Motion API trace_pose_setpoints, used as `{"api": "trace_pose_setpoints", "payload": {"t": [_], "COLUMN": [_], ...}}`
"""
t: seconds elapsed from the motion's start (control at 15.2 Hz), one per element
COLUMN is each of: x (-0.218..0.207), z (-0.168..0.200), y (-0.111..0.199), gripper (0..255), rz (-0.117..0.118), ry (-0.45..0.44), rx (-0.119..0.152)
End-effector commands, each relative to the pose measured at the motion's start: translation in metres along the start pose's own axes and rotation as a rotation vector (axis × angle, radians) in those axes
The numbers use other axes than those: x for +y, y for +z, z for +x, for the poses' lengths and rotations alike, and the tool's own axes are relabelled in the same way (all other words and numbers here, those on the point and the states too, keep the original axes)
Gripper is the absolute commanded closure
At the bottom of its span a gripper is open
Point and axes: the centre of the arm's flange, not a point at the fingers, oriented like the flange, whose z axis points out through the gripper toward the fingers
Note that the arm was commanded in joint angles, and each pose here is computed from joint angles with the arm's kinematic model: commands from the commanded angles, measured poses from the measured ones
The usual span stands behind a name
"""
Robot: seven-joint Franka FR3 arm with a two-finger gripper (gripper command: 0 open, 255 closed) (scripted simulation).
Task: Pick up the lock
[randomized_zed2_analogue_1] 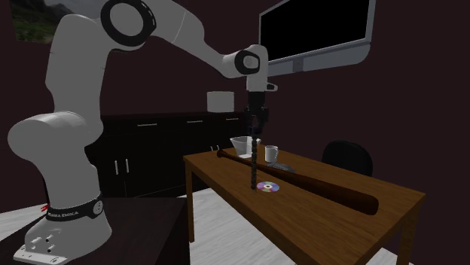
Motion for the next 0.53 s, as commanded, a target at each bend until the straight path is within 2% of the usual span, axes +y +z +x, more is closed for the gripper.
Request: {"api": "trace_pose_setpoints", "payload": {"t": [0.0, 0.46], "x": [0.001, 0.000], "z": [-0.002, -0.002], "y": [-0.010, -0.047], "gripper": [255, 255], "rz": [0.000, 0.000], "ry": [0.000, 0.000], "rx": [0.000, 0.000]}}
